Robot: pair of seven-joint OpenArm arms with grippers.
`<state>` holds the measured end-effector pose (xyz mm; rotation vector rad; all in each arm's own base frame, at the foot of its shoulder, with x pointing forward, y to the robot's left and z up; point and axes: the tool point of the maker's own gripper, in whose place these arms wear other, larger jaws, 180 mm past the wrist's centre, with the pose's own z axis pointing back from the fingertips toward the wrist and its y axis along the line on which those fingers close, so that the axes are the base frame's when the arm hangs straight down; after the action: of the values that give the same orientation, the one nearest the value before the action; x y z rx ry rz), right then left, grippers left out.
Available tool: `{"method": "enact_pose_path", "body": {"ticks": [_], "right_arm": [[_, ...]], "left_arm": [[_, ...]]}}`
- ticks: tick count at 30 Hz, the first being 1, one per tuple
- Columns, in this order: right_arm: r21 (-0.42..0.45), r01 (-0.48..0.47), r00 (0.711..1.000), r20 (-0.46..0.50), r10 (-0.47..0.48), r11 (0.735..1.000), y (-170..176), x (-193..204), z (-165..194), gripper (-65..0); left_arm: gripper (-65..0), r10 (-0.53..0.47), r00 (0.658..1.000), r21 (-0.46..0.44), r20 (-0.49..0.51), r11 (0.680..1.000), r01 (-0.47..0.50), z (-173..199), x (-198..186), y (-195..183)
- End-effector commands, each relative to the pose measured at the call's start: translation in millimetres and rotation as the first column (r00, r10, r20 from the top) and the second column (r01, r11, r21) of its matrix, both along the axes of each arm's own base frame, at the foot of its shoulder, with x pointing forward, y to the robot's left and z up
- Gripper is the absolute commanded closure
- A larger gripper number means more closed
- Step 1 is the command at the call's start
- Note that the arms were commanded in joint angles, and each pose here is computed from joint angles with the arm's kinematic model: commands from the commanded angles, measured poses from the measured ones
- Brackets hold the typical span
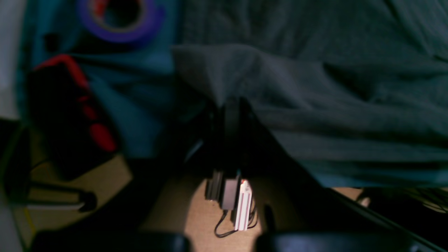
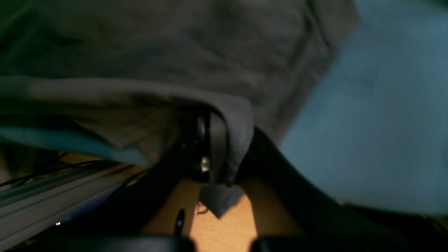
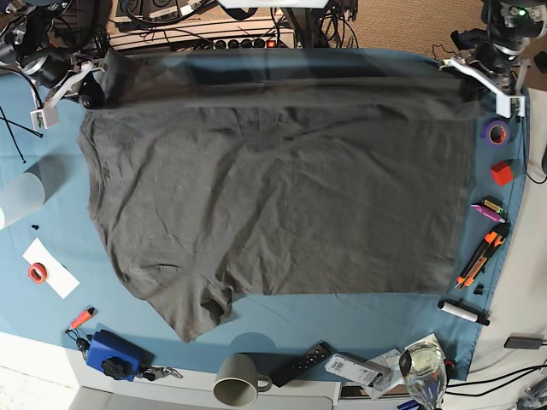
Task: Fold the T-shirt properly
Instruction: 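Lift both shoulder edges and pull them toward the hem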
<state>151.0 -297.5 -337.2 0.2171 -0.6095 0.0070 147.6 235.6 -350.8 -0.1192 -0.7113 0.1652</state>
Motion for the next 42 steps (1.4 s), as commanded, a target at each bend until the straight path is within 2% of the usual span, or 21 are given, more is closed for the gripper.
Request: {"method": "enact_pose_path", "body": {"ticks": [1,8,17,23,29,33,37,40,42], "right_arm": [[-0.026,0.013,0.999,0.033,-0.013,1.000,-8,5,10,0.0],[-0.051,0.072,0.996,0.053,-0.069,0.996,-24,3,17,0.0],[-0.094,0.108,0.986,0.136,-0.095,0.990,-36,21,28,0.0],[-0.119,0.134,0.977,0.181,-0.111,0.984,-43,35,36,0.0],[-0.110,0.109,0.975,0.206,-0.085,0.988,-33,46,36,0.0],[-0.156,0.081,0.978,0.204,-0.048,0.984,-28,60,31,0.0],[-0.204,0.091,0.974,0.223,-0.044,0.975,-27,80,33,0.0],[-0.241,0.081,0.973,0.228,-0.024,0.967,-23,92,33,0.0],[-0.265,0.078,0.974,0.225,-0.017,0.961,-21,98,32,0.0]], "left_arm": [[0.0,-0.005,1.000,0.025,0.028,1.000,0.005,7,4,4],[0.0,0.087,0.996,0.110,-0.017,0.990,-0.085,2,-3,26],[0.0,0.082,0.993,0.115,0.082,0.989,-0.091,15,23,28],[0.0,0.106,0.991,0.094,0.085,0.989,-0.113,6,31,33],[0.0,0.068,0.990,0.078,0.124,0.994,-0.078,6,51,32],[0.0,0.058,0.986,0.095,0.159,0.993,-0.073,16,64,38],[0.0,0.043,0.979,0.098,0.197,0.993,-0.064,23,74,36],[0.0,-0.008,0.981,0.099,0.196,0.995,-0.012,21,81,23],[0.0,-0.059,0.978,0.138,0.198,0.990,0.031,18,86,15]]}}
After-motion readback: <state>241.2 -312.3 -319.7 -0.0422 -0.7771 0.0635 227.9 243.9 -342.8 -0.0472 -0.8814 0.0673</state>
